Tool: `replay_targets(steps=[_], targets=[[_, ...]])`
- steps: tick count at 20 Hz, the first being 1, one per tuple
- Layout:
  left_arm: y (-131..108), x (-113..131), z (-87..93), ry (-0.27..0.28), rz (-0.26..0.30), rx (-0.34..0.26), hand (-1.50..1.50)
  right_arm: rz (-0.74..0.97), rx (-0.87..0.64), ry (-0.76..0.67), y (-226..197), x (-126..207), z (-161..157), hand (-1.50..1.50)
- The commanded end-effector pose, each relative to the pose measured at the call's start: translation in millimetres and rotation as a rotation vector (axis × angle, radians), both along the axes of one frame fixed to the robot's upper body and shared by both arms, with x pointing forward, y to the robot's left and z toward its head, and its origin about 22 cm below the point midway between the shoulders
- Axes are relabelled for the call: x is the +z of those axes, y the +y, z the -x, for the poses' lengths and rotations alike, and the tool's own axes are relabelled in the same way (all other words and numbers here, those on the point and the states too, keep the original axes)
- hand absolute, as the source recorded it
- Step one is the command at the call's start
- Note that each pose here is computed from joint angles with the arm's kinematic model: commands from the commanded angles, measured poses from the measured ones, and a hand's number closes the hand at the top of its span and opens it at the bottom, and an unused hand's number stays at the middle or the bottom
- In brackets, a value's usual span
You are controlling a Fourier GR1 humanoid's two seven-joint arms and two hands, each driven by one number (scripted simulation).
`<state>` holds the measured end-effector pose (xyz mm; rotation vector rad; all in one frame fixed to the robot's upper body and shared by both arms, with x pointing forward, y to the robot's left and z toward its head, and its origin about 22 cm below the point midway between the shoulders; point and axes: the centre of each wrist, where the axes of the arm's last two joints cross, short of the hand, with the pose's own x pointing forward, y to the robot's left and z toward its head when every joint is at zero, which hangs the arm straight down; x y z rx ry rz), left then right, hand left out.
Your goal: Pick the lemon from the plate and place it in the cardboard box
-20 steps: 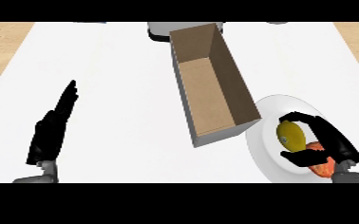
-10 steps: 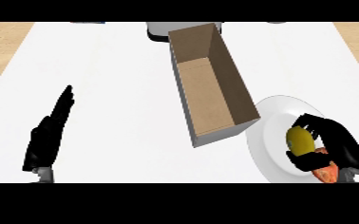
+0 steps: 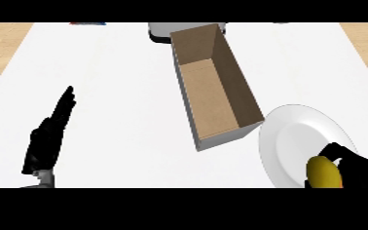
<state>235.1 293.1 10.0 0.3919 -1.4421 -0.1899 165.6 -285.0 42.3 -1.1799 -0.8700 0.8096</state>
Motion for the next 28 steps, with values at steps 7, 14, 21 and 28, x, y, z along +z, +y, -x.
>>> replay_targets(steps=[7,14,21,28], targets=[[-2.8,4.5,0.6,-0.013,-0.007,-0.003,0.00,-0.126,0.068,-0.328,40.1,88.5,32.3,1.50],[-19.0,-3.6,-1.0,0.011,-0.001,-0.010,0.00,-0.316,0.261,-0.527,77.4,124.1,25.3,1.50],[-20.5,-14.1,2.8,0.004,0.007,-0.025,0.00,-0.343,0.319,-0.552,115.5,153.5,-12.3,1.50],[-17.6,10.8,-22.1,-0.010,0.018,-0.018,0.00,-0.339,0.280,-0.505,159.6,185.5,-88.0,1.50]])
